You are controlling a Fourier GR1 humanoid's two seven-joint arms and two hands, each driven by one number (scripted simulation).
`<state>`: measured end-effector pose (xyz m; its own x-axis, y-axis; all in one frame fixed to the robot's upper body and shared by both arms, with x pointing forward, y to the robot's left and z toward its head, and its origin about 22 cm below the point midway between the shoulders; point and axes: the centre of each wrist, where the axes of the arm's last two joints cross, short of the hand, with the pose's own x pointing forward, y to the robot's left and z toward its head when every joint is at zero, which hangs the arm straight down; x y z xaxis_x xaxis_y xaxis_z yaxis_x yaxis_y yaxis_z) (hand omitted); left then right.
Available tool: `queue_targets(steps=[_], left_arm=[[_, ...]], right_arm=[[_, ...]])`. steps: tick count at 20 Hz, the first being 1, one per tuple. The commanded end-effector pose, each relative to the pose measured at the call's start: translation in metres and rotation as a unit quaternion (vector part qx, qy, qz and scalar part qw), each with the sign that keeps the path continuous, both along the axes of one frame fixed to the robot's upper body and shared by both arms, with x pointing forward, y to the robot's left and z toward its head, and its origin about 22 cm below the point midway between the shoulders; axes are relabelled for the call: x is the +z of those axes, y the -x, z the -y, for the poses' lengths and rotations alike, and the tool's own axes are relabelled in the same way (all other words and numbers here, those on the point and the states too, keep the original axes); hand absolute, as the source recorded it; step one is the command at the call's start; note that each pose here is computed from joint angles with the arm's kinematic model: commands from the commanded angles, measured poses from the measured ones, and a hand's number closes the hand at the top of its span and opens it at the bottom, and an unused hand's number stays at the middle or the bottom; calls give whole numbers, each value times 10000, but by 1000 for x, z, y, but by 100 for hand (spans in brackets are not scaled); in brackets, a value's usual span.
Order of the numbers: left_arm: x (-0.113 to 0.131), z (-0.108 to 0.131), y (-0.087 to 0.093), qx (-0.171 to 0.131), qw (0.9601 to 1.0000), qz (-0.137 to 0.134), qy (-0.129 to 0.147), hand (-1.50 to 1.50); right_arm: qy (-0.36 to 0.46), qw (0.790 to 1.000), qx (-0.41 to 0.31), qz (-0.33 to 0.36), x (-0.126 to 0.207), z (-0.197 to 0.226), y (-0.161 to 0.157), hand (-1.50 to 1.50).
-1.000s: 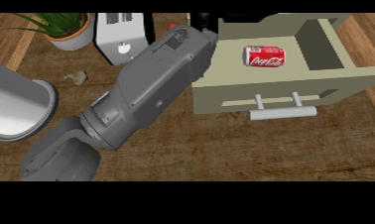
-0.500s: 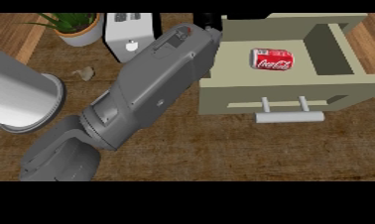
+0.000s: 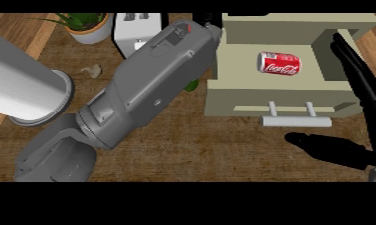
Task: Pick up the can, place it into the drawer and close the drawer
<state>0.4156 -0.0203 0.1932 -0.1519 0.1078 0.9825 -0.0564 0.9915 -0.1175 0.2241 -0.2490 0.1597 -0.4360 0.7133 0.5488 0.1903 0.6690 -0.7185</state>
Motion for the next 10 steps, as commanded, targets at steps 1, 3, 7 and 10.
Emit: queue_targets(steps=[1, 3, 7, 10], left_arm=[[-11, -13, -3, 129, 9999, -98, -30, -150], [1, -26, -8, 119, 9999, -73, -29, -150], [-3, -23, -5, 211, 9996, -94, -142, -150], [0, -48, -10, 161, 9997, -115, -147, -150]], right_arm=[[583, 9982, -102, 30, -14, -14, -37, -150], [805, 9968, 6, -11, -16, -37, -48, -150], [1398, 9902, 27, -78, -37, -48, -87, -150], [1948, 9807, -26, -177, -34, -47, -99, -150]])
